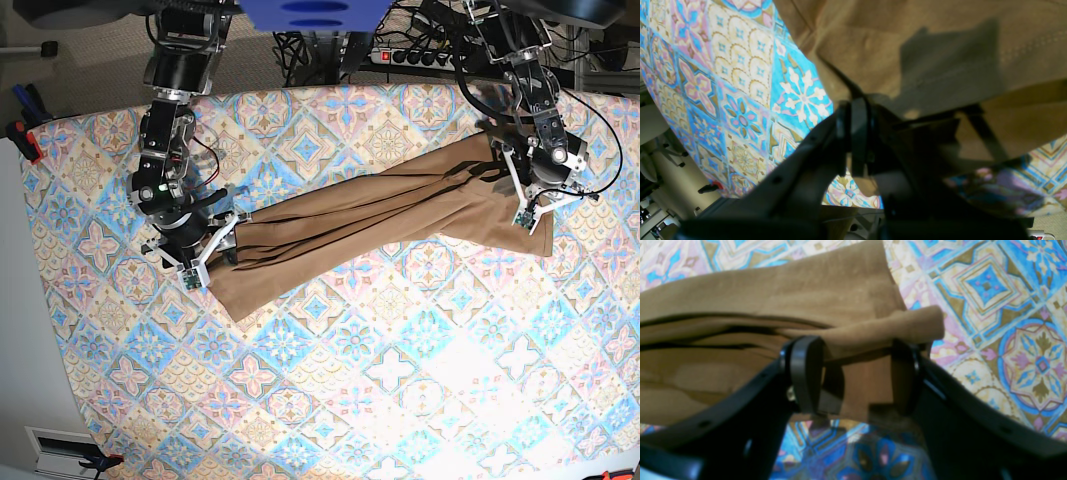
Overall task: Layout the t-shirt on the table in an organized manner, then fold the t-shirt properly
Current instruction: 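Hold both strip ends and shift the right gripper along the strip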
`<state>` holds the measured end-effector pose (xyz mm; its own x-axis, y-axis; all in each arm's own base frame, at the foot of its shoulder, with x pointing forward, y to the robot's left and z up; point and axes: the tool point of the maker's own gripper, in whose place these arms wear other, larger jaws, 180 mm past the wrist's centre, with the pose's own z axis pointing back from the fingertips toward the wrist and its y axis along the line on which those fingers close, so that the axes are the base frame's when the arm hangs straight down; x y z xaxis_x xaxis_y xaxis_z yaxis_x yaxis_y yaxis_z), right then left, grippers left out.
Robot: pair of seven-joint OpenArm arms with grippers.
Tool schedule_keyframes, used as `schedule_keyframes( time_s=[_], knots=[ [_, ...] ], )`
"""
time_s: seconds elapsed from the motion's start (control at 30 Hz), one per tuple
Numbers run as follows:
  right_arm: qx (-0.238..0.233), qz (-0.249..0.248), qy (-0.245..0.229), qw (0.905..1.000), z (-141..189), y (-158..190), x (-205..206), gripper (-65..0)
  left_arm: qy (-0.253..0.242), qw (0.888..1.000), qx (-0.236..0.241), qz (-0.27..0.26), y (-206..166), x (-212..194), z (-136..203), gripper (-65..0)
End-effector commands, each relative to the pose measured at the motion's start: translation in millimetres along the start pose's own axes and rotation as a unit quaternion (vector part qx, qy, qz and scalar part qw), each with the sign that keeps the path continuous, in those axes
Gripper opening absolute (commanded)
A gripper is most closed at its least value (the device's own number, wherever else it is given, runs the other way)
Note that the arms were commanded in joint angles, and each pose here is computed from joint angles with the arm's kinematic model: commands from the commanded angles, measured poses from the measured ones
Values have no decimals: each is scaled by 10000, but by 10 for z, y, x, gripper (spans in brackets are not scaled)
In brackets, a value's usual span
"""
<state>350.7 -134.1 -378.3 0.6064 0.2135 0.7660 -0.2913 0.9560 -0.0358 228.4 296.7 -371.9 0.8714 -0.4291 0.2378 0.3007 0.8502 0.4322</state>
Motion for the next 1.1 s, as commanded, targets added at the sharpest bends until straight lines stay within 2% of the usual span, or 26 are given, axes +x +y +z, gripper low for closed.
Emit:
schedule_keyframes(
  time_s=[0.0, 0.17, 0.33, 0.57, 0.67, 1.07],
  knots=[
    [-65, 77, -452, 9989, 57, -47, 316, -333, -62, 9999, 160, 9, 103, 39, 40, -650],
    [-184, 215, -796, 9964, 160, -92, 593, -333, -81, 9999, 147, 26, 92, 54, 40, -650],
    [35, 279, -647, 9975, 59, 56, 512, -333, -110, 9999, 72, 89, 10, 83, 31, -650],
    [188, 104, -319, 9993, -89, 102, 255, -333, -129, 9999, 66, 89, 4, 95, 31, -650],
    [224, 64, -432, 9988, -114, 117, 264, -333, -124, 9999, 75, 92, 14, 91, 32, -650],
    [274, -1, -338, 9991, -164, 131, 172, -333, -124, 9999, 75, 92, 14, 91, 32, -650]
  ],
)
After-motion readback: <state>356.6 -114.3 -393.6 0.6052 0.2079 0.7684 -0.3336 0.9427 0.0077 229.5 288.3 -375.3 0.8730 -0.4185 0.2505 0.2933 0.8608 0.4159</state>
